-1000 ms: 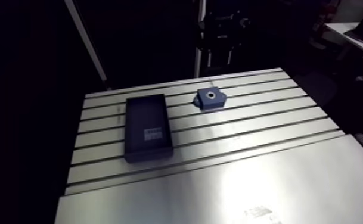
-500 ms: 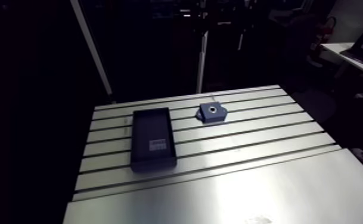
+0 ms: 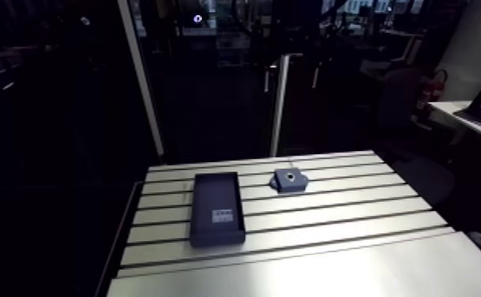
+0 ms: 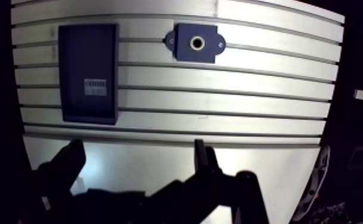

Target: Pick up the bearing and press it into the housing until flush.

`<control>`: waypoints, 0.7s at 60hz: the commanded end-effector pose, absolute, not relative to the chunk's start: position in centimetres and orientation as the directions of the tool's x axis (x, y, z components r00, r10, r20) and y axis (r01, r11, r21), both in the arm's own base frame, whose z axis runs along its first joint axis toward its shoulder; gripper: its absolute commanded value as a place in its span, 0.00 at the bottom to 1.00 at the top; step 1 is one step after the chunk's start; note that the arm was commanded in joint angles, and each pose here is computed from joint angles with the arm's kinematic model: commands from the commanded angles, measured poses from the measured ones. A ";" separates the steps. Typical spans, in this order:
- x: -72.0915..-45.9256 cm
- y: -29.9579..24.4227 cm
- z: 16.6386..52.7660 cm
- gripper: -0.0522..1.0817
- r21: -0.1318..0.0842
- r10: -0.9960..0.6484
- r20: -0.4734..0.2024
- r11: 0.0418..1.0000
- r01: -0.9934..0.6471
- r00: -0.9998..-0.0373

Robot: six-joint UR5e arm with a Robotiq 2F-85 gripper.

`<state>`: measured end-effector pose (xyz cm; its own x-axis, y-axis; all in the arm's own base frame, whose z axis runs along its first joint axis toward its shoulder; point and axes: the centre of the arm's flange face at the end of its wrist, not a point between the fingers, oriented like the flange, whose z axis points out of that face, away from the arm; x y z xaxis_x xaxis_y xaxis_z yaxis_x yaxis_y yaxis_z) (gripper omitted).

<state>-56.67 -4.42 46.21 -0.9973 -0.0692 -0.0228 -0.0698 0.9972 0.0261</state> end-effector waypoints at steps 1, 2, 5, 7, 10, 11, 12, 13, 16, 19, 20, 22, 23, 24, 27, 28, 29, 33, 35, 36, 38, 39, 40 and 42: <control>-55.3 -4.7 47.5 0.06 -0.003 -0.052 -0.024 0.999 -0.052 -0.998; -55.3 -4.7 47.5 0.06 -0.003 -0.052 -0.024 0.999 -0.052 -0.998; -54.8 -4.8 48.0 0.06 -0.004 -0.052 -0.018 0.999 -0.052 -0.999; -54.7 -4.7 48.1 0.06 -0.006 -0.049 -0.020 0.999 -0.049 -0.999; -54.5 -4.8 48.1 0.06 -0.024 -0.044 -0.021 0.999 -0.044 -0.999; -54.5 -4.8 48.1 0.06 -0.024 -0.044 -0.021 0.999 -0.044 -0.999; -54.5 -4.7 48.0 0.06 -0.034 -0.040 -0.020 0.999 -0.039 -0.999; -54.5 -4.7 48.0 0.06 -0.034 -0.040 -0.020 0.999 -0.039 -0.999; -54.1 -4.8 48.7 0.06 -0.039 -0.038 -0.005 0.999 -0.037 -0.999; -53.8 -4.6 49.0 0.06 -0.034 -0.039 -0.001 0.999 -0.039 -0.999; -53.8 -4.6 49.0 0.06 -0.034 -0.039 -0.001 0.999 -0.039 -0.999; -53.5 -4.4 49.3 0.06 -0.033 -0.038 0.003 0.999 -0.038 -0.999; -53.2 -4.5 49.5 0.06 -0.031 -0.039 0.005 0.999 -0.039 -0.999; -53.2 -4.5 49.5 0.06 -0.031 -0.039 0.005 0.999 -0.039 -0.999; -52.8 -4.4 49.2 0.06 -0.030 -0.040 0.000 0.999 -0.040 -0.999; -52.7 -4.4 49.0 0.06 -0.027 -0.039 -0.004 0.999 -0.039 -0.999; -52.6 -4.4 48.8 0.06 -0.028 -0.039 -0.008 0.999 -0.039 -0.999; -52.5 -4.4 48.9 0.06 -0.028 -0.039 -0.008 0.999 -0.039 -0.999; -52.3 -4.5 48.9 0.06 -0.026 -0.040 -0.005 0.999 -0.040 -0.999; -52.2 -4.5 48.9 0.06 -0.024 -0.041 -0.006 0.999 -0.040 -0.999; -52.2 -4.5 48.9 0.06 -0.024 -0.041 -0.006 0.999 -0.040 -0.999; -52.2 -4.5 48.9 0.06 -0.020 -0.041 -0.005 0.999 -0.040 -0.999; -52.2 -4.5 48.8 0.06 -0.015 -0.041 -0.005 0.999 -0.041 -0.999; -52.1 -4.4 48.7 0.06 -0.011 -0.041 -0.008 0.999 -0.041 -0.999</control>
<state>-52.70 -4.49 48.93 -0.9992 -0.0398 -0.0049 -0.0396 0.9989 -0.0268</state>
